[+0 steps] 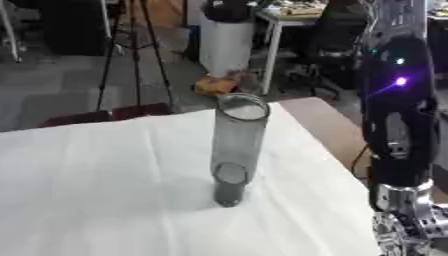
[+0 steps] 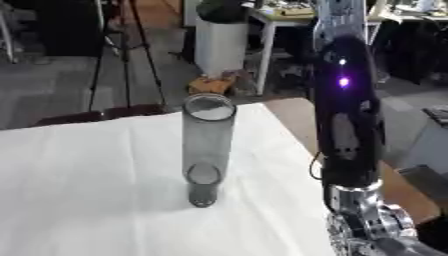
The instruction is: Arrange flowers into the vase.
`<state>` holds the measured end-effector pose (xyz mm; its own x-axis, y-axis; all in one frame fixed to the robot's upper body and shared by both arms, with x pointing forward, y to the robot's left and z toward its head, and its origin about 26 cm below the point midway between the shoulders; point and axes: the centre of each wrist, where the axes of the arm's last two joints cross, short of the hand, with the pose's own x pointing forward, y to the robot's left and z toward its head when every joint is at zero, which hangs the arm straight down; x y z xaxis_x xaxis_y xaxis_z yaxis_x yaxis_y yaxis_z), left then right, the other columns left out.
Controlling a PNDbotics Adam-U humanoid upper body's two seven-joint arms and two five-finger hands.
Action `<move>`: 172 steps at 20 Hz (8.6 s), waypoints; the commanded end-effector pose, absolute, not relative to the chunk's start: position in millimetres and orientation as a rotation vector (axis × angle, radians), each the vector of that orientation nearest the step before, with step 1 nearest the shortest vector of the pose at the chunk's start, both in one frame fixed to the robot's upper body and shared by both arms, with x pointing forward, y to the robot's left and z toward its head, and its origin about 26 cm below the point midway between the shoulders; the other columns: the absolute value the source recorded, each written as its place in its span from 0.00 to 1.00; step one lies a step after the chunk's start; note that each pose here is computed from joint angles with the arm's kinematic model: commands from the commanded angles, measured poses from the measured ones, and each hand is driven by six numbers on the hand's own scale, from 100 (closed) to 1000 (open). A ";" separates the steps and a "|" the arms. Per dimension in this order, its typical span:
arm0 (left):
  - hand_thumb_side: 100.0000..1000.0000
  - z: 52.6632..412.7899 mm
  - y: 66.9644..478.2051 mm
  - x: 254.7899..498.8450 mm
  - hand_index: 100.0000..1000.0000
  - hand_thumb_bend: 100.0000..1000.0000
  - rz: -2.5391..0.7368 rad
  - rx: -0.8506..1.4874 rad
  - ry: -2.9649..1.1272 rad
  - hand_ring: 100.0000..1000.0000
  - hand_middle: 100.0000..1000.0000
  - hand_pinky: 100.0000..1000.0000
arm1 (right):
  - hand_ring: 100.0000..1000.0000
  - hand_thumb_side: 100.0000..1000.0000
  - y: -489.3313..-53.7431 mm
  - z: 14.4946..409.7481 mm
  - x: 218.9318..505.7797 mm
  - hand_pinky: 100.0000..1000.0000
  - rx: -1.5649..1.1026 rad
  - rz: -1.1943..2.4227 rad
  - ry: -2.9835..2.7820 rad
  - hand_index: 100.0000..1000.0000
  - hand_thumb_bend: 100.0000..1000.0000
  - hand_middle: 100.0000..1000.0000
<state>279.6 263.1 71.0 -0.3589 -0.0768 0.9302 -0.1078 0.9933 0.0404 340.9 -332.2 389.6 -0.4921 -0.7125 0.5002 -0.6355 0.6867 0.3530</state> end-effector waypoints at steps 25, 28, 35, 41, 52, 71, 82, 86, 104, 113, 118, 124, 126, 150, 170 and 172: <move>0.82 77.3 264.3 280.1 0.93 0.65 0.025 0.134 -1.959 0.44 0.49 0.52 | 0.00 0.00 -378.0 344.2 370.7 0.00 0.834 0.149 -2.132 0.00 0.00 0.00; 0.82 77.2 264.0 280.0 0.93 0.65 0.026 0.132 -1.959 0.44 0.49 0.52 | 0.00 0.00 -375.4 340.9 373.1 0.00 0.836 0.165 -2.119 0.00 0.00 0.00; 0.82 76.9 263.4 280.0 0.93 0.65 0.026 0.128 -1.957 0.44 0.49 0.52 | 0.00 0.00 -370.0 335.9 378.4 0.00 0.831 0.203 -2.103 0.00 0.00 0.00; 0.82 77.1 262.8 279.9 0.93 0.64 0.025 0.124 -1.957 0.44 0.49 0.52 | 0.00 0.00 -367.7 328.8 384.6 0.00 0.792 0.235 -2.092 0.00 0.00 0.00; 0.82 77.4 261.8 280.0 0.94 0.64 0.023 0.117 -1.957 0.44 0.49 0.52 | 0.00 0.00 -367.3 313.7 397.4 0.00 0.728 0.340 -2.082 0.00 0.00 0.00; 0.82 77.3 260.5 279.8 0.94 0.63 0.023 0.107 -1.954 0.44 0.50 0.52 | 0.00 0.00 -362.2 301.0 407.5 0.00 0.670 0.442 -2.097 0.00 0.00 0.00; 0.82 77.4 259.6 280.0 0.94 0.63 0.021 0.102 -1.955 0.44 0.50 0.52 | 0.00 0.00 -357.8 288.0 417.8 0.00 0.653 0.533 -2.058 0.00 0.00 0.00; 0.82 77.3 259.5 280.0 0.94 0.63 0.022 0.101 -1.955 0.44 0.50 0.52 | 0.00 0.00 -358.8 282.3 421.8 0.00 0.640 0.566 -2.055 0.00 0.00 0.00; 0.82 76.3 258.3 280.6 0.94 0.63 0.023 0.095 -1.955 0.44 0.50 0.52 | 0.00 0.00 -360.7 264.3 431.2 0.00 0.562 0.691 -2.047 0.01 0.00 0.00; 0.82 75.9 258.3 280.6 0.94 0.63 0.024 0.095 -1.955 0.44 0.50 0.52 | 0.00 0.00 -359.7 262.7 433.0 0.00 0.560 0.719 -2.048 0.01 0.00 0.00; 0.82 75.8 258.4 280.5 0.94 0.63 0.023 0.095 -1.954 0.45 0.50 0.52 | 0.00 0.00 -357.4 263.3 434.6 0.00 0.574 0.735 -2.045 0.02 0.00 0.00; 0.82 75.4 258.0 280.3 0.94 0.63 0.021 0.092 -1.952 0.45 0.50 0.52 | 0.00 0.01 -343.6 267.1 439.8 0.00 0.618 0.768 -2.042 0.02 0.00 0.00; 0.82 75.2 257.9 280.2 0.94 0.63 0.021 0.091 -1.951 0.45 0.50 0.52 | 0.00 0.01 -340.5 266.7 441.6 0.00 0.623 0.782 -2.033 0.02 0.00 0.00; 0.82 74.8 257.5 280.5 0.94 0.63 0.018 0.087 -1.952 0.45 0.50 0.52 | 0.13 0.13 -329.0 263.4 448.8 0.00 0.566 0.920 -2.047 0.18 0.02 0.00; 0.83 75.2 257.6 280.9 0.94 0.63 0.017 0.088 -1.955 0.45 0.51 0.52 | 0.31 0.16 -330.9 266.5 445.5 0.13 0.547 0.958 -2.073 0.26 0.05 0.10; 0.83 74.9 257.5 280.9 0.94 0.63 0.017 0.088 -1.954 0.45 0.51 0.52 | 0.31 0.16 -330.3 266.7 445.6 0.13 0.543 0.964 -2.073 0.27 0.05 0.11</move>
